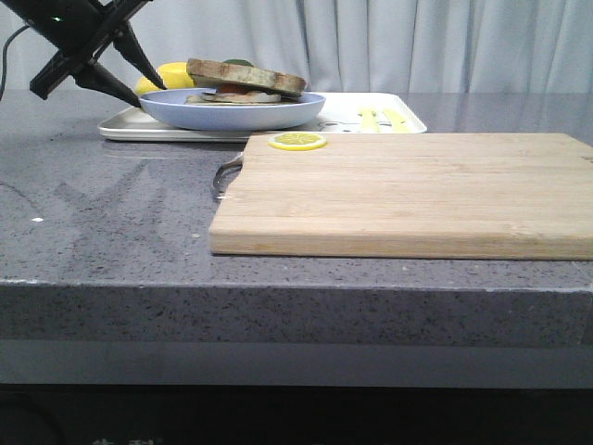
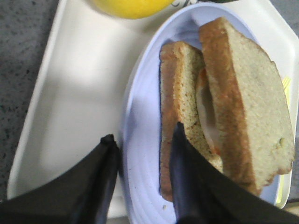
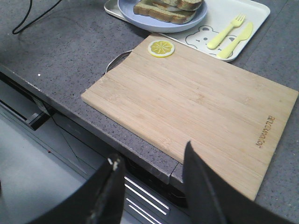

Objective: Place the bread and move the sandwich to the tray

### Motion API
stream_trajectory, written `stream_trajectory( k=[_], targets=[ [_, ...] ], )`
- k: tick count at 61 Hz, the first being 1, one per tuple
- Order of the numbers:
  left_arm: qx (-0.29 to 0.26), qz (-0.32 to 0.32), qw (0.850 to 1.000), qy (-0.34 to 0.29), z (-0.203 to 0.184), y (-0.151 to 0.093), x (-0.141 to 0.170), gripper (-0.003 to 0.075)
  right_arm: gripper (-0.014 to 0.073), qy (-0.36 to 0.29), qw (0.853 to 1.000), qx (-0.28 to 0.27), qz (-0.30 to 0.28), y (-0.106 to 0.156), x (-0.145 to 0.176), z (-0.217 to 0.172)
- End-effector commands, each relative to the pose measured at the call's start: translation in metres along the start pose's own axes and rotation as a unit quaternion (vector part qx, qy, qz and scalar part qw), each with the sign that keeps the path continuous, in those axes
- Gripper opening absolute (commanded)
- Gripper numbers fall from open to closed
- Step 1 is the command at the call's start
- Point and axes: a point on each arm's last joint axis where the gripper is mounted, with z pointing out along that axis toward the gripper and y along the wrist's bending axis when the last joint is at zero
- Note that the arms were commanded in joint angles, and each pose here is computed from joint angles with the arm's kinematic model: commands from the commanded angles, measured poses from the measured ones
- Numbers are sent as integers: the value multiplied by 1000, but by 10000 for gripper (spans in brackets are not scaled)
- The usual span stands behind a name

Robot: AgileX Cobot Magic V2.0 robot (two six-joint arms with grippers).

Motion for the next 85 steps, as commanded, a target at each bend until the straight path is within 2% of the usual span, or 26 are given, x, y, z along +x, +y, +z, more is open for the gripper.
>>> stream_trajectory(
  k=[1, 12, 24, 33, 42, 47, 52, 59, 64, 72, 85],
  targets=[
    [55, 51, 996, -55, -53, -47, -2, 280, 330, -43, 999, 4, -1, 0, -11, -5],
    [55, 118, 988, -79, -91, -70, 6, 279, 330, -43, 999, 4, -1, 0, -11, -5],
    [11, 190, 976, -109, -138, -99, 25, 279, 330, -43, 999, 4, -1, 0, -11, -5],
    [-12, 255, 956, -142, -172, -132, 50, 279, 330, -43, 999, 4, -1, 0, -11, -5],
    [-30, 336, 926, -172, -203, -171, 89, 279, 330, -43, 999, 4, -1, 0, -11, -5],
    [-35, 367, 911, -182, -216, -184, 109, 279, 330, -43, 999, 4, -1, 0, -11, -5],
    [-26, 384, 904, -189, -224, -191, 125, 279, 330, -43, 999, 4, -1, 0, -11, -5],
    [-3, 393, 897, -203, -232, -191, 148, 279, 330, -43, 999, 4, -1, 0, -11, -5],
    [7, 392, 893, -222, -239, -182, 162, 280, 330, -43, 999, 4, -1, 0, -11, -5],
    [10, 388, 889, -243, -248, -161, 184, 279, 330, -43, 999, 4, -1, 0, -11, -5],
    [-8, 403, 868, -289, -267, -113, 229, 279, 330, -43, 999, 4, -1, 0, -11, -5]
  ],
)
